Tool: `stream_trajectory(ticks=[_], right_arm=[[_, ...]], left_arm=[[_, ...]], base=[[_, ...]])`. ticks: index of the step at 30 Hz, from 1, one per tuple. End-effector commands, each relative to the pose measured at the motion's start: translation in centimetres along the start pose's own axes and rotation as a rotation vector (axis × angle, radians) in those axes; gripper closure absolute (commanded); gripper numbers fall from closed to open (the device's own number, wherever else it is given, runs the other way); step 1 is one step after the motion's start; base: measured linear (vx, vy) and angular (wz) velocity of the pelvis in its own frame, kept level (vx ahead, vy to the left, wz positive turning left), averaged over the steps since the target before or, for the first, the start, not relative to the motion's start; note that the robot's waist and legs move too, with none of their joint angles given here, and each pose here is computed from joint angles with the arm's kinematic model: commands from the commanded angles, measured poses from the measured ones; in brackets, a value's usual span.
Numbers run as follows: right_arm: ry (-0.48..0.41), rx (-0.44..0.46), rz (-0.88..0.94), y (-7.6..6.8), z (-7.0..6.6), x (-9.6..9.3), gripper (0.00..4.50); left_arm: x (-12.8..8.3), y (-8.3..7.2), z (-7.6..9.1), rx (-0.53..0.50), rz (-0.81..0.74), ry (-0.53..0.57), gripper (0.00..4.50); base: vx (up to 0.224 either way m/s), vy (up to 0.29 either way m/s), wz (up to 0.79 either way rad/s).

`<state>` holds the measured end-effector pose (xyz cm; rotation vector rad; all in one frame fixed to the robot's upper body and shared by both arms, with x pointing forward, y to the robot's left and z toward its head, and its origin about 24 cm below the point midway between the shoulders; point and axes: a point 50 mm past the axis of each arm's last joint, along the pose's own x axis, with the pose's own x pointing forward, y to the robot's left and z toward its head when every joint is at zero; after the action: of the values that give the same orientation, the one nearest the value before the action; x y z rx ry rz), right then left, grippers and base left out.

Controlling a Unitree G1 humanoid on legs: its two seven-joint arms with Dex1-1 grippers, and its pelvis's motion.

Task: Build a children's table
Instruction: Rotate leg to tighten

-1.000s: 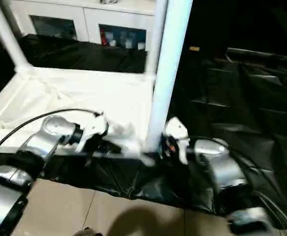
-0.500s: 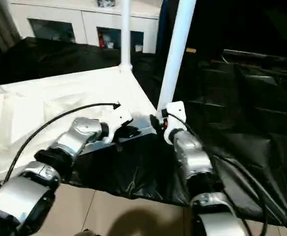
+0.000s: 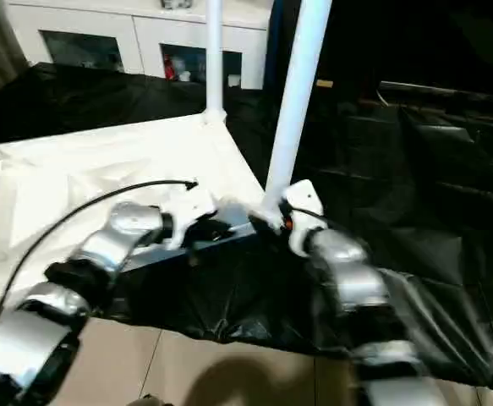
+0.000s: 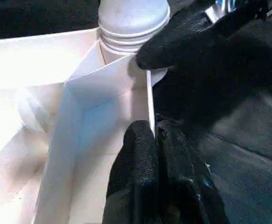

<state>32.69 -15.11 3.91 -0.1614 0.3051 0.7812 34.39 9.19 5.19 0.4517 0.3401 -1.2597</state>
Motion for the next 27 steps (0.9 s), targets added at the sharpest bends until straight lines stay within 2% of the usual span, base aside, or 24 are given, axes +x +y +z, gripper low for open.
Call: stream_trajectory(ticks=[1,9,14,17,19,21,27], right_arm=[[-0.007,-0.056,0.215,1.6,0.4,0.0,0.46],[0.061,-0.078,0.462,1.5,0.3,-2.4,0.46],[0.082,-0.087,0.52,1.7,0.2,-2.9,0.46],[0.082,-0.086,0.559,2.0,0.3,-3.1,0.79],[0.096,-0.097,0.571,2.1,0.1,-3.2,0.81],[0.102,-0.102,0.578,2.3,0.0,-3.2,1.19],[0.094,-0.09,0.595,3.0,-0.1,-3.1,1.6]], left_arm=[[0.3,-0.8,1.4,0.066,-0.121,-0.071,4.5],[-1.4,-1.0,1.1,0.071,-0.265,-0.085,4.5],[-2.0,-1.1,1.1,0.066,-0.323,-0.083,4.5],[-2.6,-1.1,0.9,0.062,-0.367,-0.066,4.5],[-2.8,-1.2,0.8,0.063,-0.387,-0.054,4.5],[-3.0,-1.2,0.6,0.065,-0.398,-0.045,4.5],[-3.0,-1.1,0.5,0.064,-0.385,-0.039,4.5]], base=[[0.0,0.0,0.0],[0.0,0.0,0.0],[0.0,0.0,0.0],[0.0,0.0,0.0],[0.0,0.0,0.0],[0.0,0.0,0.0],[0.0,0.0,0.0]])
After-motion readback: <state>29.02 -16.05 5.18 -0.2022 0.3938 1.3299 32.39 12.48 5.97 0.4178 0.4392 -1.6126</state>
